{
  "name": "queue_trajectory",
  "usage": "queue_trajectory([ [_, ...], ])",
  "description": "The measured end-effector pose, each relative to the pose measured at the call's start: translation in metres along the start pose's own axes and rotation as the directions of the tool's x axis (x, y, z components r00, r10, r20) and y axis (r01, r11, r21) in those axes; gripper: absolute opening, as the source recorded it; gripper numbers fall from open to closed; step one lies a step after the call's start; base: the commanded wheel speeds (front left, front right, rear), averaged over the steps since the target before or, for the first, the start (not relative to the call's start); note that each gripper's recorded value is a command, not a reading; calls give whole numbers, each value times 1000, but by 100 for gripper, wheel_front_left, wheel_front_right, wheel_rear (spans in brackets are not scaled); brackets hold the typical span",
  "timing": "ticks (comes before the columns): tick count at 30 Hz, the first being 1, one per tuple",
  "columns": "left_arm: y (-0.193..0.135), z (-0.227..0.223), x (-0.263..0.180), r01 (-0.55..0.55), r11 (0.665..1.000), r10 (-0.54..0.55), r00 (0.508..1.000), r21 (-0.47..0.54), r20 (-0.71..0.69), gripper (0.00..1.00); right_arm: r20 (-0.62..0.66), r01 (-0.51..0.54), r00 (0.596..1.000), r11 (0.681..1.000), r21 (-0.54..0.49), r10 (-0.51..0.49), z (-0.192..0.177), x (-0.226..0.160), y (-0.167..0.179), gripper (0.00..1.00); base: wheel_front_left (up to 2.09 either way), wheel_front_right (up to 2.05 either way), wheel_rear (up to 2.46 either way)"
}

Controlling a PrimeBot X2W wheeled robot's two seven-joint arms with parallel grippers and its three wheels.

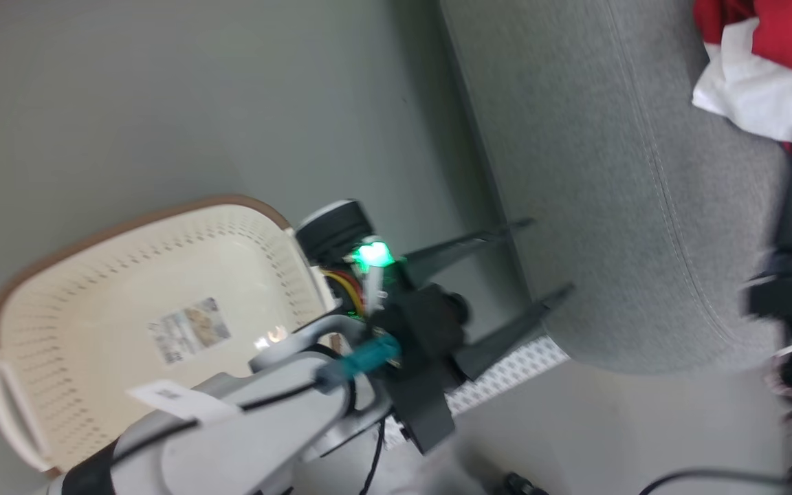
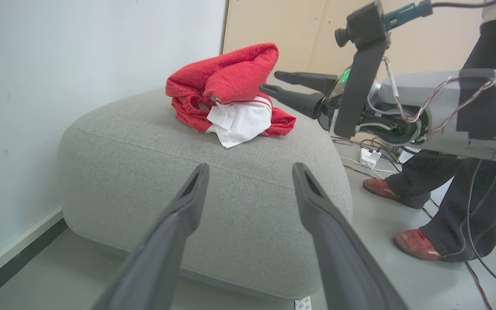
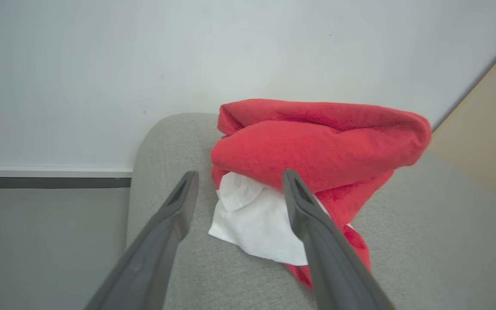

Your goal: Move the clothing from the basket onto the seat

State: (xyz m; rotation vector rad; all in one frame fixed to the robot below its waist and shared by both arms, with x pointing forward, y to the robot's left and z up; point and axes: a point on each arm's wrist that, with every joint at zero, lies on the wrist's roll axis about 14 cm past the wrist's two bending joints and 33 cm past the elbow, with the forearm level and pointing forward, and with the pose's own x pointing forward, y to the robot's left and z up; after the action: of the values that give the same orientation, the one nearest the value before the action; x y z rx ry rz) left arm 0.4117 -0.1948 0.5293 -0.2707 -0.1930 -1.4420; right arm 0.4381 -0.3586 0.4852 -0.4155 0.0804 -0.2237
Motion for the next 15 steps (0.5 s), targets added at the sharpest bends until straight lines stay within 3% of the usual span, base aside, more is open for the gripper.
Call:
queue_trajectory([
  [4, 24, 13, -14, -144, 990, 144, 989, 1, 11, 100, 51, -132, 990, 989, 71, 128, 16, -4, 52, 100, 0, 0, 0],
  [8, 43, 22, -37, -283, 959, 283, 959, 11, 13, 100, 105, -219, 972, 970, 102, 209, 32, -5, 82, 100, 0, 0, 0],
  [11, 54, 24, -61, -396, 918, 396, 918, 16, -4, 100, 154, -290, 951, 947, 138, 269, 48, -9, 107, 100, 0, 0, 0],
  [15, 68, 28, -101, -563, 826, 564, 826, 16, -29, 100, 236, -383, 911, 906, 178, 339, 74, -19, 139, 100, 0, 0, 0],
])
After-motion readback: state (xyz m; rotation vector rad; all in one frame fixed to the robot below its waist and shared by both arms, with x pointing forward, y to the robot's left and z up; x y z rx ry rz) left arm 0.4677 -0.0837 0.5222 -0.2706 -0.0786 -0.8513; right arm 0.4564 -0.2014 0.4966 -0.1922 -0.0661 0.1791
